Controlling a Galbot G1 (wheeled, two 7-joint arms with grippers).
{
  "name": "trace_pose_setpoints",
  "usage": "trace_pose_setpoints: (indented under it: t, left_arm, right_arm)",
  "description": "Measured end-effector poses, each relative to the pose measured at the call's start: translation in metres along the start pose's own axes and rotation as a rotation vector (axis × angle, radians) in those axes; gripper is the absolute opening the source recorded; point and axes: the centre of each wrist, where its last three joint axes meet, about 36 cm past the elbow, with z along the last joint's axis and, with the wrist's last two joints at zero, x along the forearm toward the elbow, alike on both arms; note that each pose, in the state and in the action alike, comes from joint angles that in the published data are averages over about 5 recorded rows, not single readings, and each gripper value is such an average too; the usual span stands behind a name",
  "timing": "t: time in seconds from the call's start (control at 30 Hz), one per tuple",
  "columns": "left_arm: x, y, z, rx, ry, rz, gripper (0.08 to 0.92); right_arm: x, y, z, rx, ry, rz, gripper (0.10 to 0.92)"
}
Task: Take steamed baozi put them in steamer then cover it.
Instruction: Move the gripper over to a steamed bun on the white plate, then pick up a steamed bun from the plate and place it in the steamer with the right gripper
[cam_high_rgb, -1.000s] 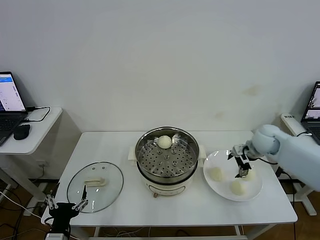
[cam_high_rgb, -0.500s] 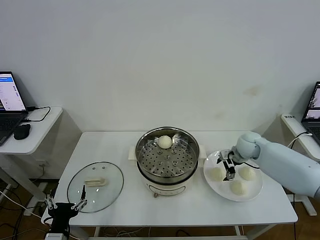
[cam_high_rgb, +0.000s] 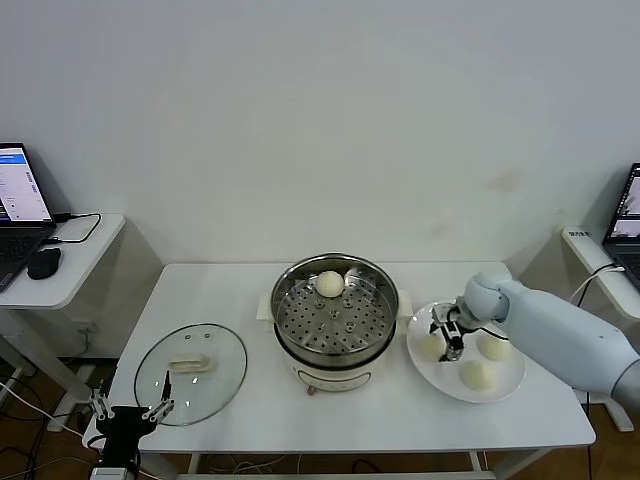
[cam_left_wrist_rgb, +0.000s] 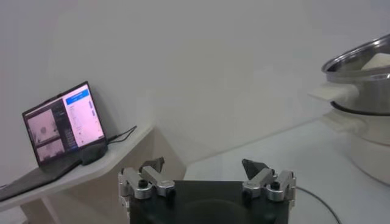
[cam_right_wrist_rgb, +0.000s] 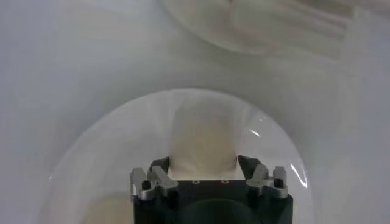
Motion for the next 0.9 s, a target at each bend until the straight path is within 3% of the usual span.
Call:
trace_pose_setpoints:
  t: [0.3, 0.6, 0.9]
  left_arm:
    - [-0.001, 0.001, -0.003, -0.001, -0.011, 0.001, 0.823]
    - [-0.005, -0.002, -0.007, 0.003, -0.030, 0.012, 0.823]
    - [-0.007, -0.001, -0.012, 0.005, -0.046, 0.019, 0.823]
  right_arm:
    - [0.039, -0.007, 0.008, -0.013, 0.002, 0.022, 0.636]
    - [0.125, -0.020, 0.019, -0.043, -0.016, 0.103, 0.630]
    - [0.210, -0.039, -0.022, -0.018, -0.089, 0.196, 0.636]
